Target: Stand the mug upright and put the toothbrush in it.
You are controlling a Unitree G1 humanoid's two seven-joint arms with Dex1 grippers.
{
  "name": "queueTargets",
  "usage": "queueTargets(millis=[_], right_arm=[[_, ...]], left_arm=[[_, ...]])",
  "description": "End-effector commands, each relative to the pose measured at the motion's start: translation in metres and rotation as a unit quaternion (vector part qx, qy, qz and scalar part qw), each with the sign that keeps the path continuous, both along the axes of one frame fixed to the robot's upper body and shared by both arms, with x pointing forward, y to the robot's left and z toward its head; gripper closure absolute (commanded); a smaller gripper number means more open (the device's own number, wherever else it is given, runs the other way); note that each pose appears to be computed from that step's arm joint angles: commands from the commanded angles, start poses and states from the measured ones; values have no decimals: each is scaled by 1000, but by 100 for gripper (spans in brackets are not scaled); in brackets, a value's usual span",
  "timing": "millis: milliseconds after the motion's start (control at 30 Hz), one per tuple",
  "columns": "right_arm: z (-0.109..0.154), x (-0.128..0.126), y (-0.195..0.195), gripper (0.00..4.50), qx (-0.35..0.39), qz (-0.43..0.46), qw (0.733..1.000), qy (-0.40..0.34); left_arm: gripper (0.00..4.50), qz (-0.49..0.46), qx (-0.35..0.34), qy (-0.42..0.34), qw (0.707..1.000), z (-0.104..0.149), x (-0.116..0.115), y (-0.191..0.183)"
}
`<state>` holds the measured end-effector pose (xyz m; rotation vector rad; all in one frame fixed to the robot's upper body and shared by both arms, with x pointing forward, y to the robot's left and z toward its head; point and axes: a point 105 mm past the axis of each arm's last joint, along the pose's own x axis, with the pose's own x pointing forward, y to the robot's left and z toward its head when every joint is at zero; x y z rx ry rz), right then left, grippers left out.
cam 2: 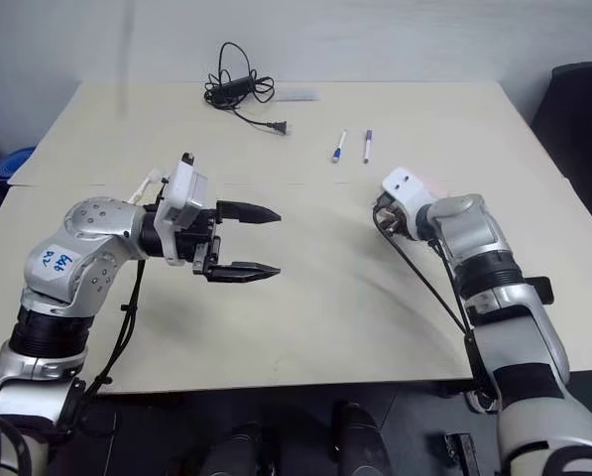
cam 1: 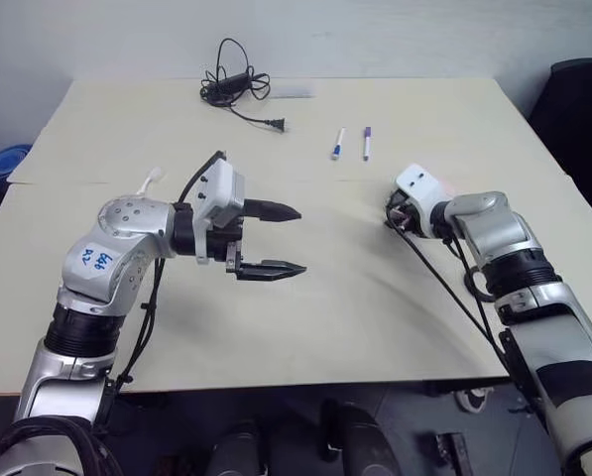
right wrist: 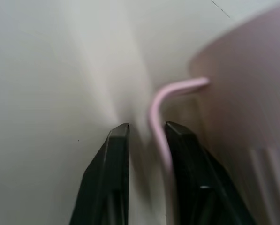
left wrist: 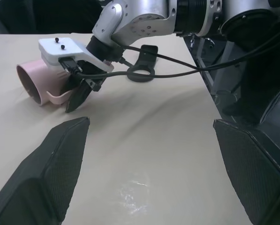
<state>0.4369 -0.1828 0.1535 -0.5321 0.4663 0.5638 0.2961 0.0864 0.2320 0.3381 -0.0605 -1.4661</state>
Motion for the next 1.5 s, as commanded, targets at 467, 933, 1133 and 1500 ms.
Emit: queueTargets(millis=[467,933,1133,1500], right_arm=[[46,-56,121,449,295,193,931,-92],[-4,-89,188,449,494,199,845,-51],[-18,-104,168,264,472,218,854,-16],[-26,-116,147,35,298,219,927,-58]], left_arm=[[0,106,-40,-13,994,23,5,44],[0,243,-3,9,970,19,-18,114],[0,236,-1,6,972,18,-16,106],[0,215,7,14,976,10,-9,100]])
